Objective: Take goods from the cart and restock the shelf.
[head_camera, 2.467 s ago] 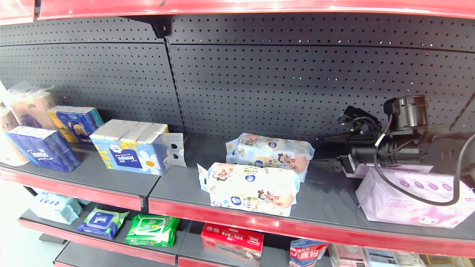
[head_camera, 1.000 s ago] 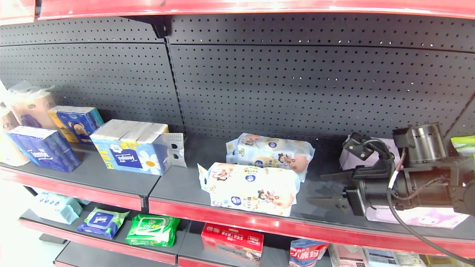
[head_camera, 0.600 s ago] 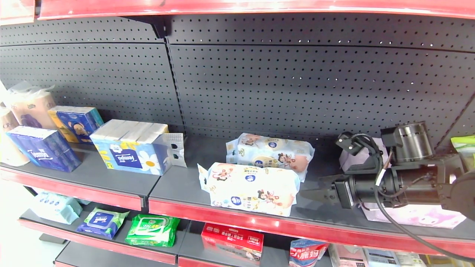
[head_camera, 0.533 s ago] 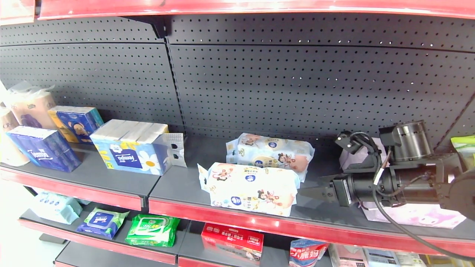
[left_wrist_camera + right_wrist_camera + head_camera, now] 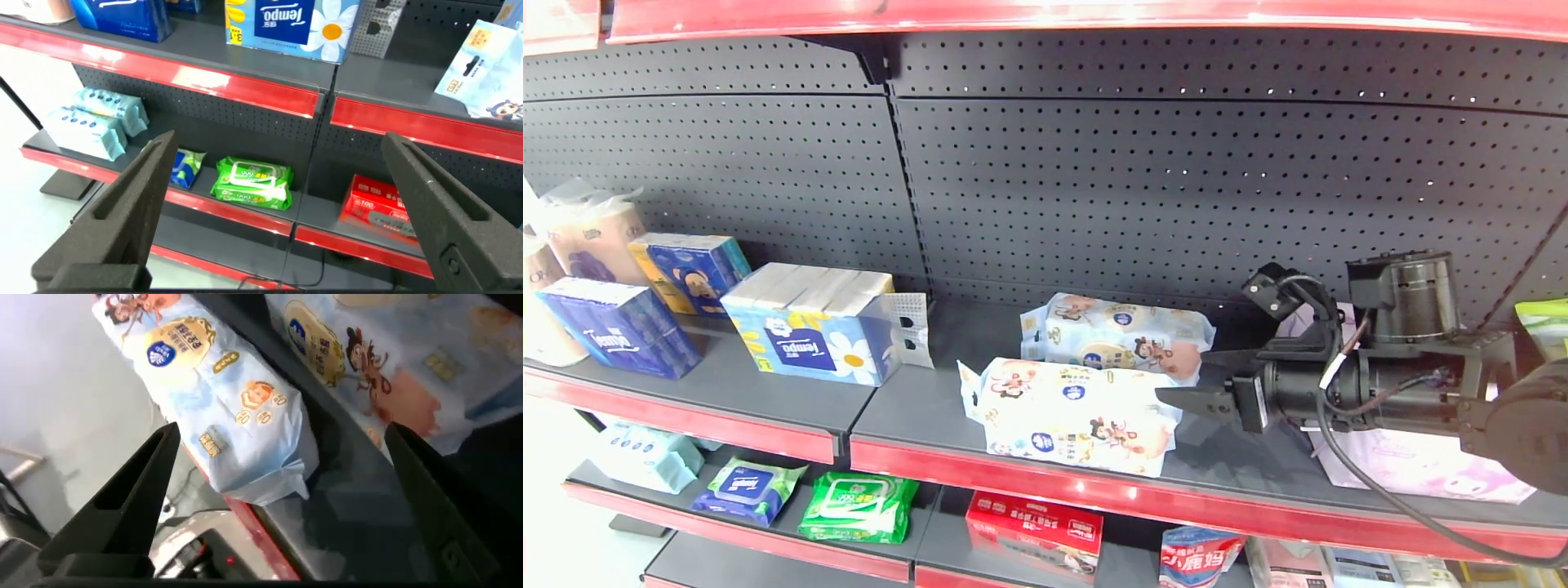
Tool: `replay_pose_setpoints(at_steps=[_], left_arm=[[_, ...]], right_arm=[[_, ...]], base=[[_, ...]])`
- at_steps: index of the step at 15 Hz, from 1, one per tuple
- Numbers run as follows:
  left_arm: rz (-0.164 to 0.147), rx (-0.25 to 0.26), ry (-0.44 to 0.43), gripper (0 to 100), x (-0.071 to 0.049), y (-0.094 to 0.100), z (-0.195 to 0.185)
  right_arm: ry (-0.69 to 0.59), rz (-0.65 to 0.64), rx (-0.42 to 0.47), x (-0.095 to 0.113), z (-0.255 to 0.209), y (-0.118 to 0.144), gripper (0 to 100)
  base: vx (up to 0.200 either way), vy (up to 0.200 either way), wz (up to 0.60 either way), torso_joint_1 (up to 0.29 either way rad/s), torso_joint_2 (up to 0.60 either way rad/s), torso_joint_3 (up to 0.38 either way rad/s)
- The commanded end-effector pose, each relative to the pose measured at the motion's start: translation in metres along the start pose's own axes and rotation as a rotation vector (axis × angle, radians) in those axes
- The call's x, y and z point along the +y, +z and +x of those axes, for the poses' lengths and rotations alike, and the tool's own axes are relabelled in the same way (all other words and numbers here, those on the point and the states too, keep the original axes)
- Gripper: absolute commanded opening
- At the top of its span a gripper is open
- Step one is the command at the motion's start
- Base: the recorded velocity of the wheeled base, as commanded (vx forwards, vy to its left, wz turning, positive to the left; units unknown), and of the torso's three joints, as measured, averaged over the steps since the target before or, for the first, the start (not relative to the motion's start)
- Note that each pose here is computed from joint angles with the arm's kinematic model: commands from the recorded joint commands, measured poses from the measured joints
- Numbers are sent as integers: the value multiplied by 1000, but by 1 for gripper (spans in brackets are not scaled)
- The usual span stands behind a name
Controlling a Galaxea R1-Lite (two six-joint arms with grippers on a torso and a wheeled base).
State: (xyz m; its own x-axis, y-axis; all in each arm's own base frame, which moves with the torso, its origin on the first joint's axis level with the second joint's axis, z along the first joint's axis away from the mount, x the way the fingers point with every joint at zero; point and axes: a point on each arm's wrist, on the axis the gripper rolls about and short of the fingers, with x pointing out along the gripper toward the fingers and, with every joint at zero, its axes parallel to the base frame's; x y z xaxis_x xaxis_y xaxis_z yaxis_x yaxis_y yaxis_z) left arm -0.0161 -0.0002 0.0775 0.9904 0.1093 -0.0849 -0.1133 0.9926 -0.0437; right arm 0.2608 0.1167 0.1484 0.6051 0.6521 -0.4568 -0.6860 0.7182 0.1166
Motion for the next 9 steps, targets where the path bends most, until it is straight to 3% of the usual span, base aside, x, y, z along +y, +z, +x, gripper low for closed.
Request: replay_pose_setpoints(at_steps=[1,9], left_arm=[[0,1,1,100,0,0,0],[0,1,1,100,0,0,0]], right_arm=[[18,-41,21,-1,4,-8,100],[131,-132,4,14,12,-22,100]], base=[[0,0,0,0,0,0],[0,0,0,0,0,0]])
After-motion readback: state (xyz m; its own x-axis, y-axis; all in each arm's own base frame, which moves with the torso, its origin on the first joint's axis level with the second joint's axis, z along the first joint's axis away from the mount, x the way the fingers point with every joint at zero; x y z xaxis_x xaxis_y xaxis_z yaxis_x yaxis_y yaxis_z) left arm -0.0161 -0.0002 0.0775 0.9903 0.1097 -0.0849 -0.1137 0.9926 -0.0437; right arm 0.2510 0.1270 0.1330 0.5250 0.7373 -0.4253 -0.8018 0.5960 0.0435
